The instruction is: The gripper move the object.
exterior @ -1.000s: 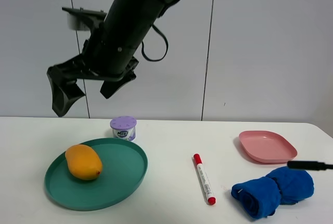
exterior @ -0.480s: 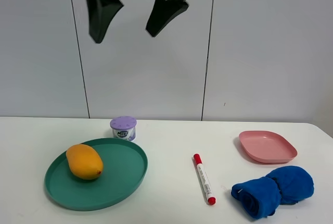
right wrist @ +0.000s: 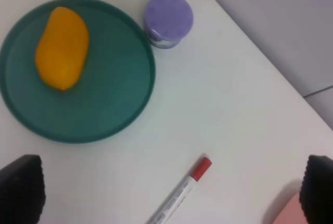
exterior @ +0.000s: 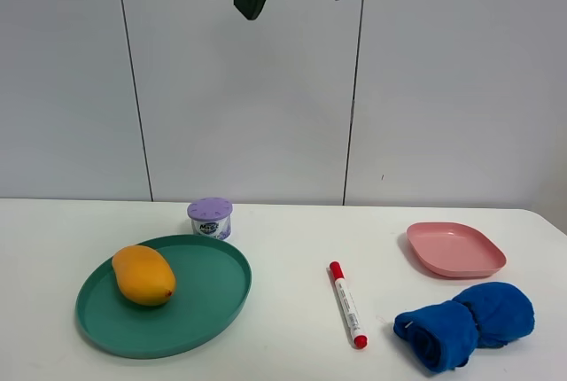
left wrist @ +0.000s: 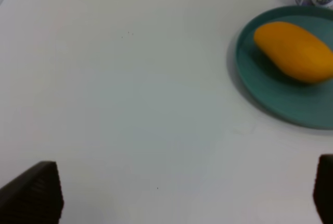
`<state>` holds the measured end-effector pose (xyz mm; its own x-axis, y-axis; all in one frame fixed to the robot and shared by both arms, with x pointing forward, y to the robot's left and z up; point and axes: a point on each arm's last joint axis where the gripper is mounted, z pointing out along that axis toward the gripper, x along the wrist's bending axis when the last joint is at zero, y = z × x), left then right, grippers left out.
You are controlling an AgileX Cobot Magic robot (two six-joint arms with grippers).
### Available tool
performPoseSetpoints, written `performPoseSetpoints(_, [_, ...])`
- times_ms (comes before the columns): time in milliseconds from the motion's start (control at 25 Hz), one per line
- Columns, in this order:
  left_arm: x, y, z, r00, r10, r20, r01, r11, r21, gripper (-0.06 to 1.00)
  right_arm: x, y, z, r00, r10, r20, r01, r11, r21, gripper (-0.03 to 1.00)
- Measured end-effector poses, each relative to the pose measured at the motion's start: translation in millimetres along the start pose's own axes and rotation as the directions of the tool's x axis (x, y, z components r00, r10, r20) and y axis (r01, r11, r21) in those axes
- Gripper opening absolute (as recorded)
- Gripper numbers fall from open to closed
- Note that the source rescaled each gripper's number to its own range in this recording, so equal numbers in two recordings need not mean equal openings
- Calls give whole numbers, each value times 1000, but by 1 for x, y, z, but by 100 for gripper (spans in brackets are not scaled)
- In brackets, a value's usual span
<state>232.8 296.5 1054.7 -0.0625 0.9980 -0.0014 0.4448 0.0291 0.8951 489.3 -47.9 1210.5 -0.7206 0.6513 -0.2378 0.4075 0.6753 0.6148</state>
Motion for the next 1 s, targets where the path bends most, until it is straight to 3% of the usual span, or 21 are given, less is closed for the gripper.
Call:
performPoseSetpoints(320, [0,0,0,1000,0,0,0,1000,0,100,1,-30,-24,997,-82,-12,82,996,22,100])
performPoseSetpoints(480, [0,0,0,1000,0,0,0,1000,0,100,9,-75,-34,992,-110,-60,114,991,73,100])
performPoseSetpoints(1000, [0,0,0,1000,0,0,0,1000,0,100,30,-209,-70,988,-101,-113,104,994,21,100])
